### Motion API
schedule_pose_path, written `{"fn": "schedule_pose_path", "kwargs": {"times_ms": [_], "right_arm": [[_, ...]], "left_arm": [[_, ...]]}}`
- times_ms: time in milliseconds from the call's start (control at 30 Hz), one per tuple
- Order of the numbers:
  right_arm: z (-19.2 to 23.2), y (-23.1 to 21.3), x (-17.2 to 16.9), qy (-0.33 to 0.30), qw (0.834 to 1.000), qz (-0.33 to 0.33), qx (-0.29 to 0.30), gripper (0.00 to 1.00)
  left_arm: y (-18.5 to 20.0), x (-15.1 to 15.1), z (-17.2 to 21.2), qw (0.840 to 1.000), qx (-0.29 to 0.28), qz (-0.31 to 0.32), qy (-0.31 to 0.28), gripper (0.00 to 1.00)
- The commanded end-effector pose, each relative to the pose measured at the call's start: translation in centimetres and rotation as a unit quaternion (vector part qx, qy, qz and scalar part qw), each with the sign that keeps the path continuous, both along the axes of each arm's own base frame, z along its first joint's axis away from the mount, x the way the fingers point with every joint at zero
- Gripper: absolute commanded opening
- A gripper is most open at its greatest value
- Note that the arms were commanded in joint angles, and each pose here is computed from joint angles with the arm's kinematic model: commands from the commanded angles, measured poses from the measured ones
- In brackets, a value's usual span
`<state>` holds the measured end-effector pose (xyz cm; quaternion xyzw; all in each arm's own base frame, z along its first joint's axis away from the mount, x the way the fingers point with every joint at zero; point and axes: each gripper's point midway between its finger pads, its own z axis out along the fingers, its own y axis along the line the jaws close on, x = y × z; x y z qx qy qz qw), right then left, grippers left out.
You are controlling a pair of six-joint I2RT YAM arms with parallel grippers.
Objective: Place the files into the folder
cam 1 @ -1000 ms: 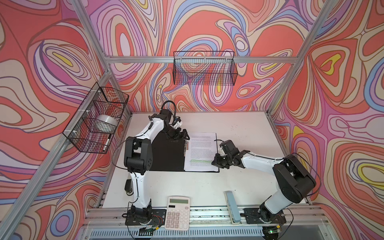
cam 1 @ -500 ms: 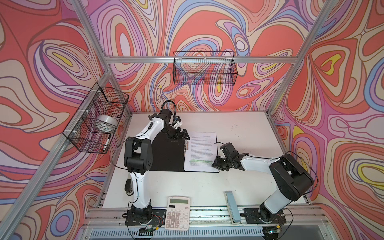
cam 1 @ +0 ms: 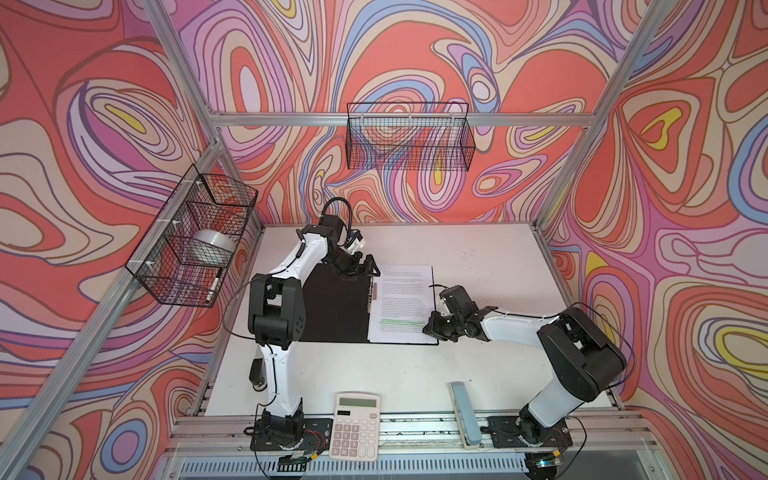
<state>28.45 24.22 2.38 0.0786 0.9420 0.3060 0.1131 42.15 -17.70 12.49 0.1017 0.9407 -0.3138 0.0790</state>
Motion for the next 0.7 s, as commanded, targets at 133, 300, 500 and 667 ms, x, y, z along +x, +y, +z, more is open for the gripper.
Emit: {"fn": "schedule_pose_path", "kwargs": {"times_ms": [133, 300, 500, 667], "right_arm": [[3.5, 1.4, 2.1, -0.032, 0.999, 0.031, -0.006, 0.13], [8.3, 2.2, 4.4, -0.079, 0.996, 0.049, -0.016, 0.15], [13.1, 2.8, 6.4, -0.121, 0.991, 0.05, -0.017, 0.17], [15.1, 2.6, 6.3, -0.142, 0.99, 0.029, 0.001, 0.17]], "left_arm": [[0.5, 0.6, 0.2, 1.0, 0.021, -0.009, -0.014, 1.0], [0.6, 1.2, -0.2, 0.999, 0.028, -0.015, -0.026, 1.0], [-0.4, 2.9, -1.5, 1.0, 0.01, -0.016, -0.016, 1.0], [-2.1, 4.1, -2.7, 0.999, -0.024, -0.023, 0.003, 1.0]]}}
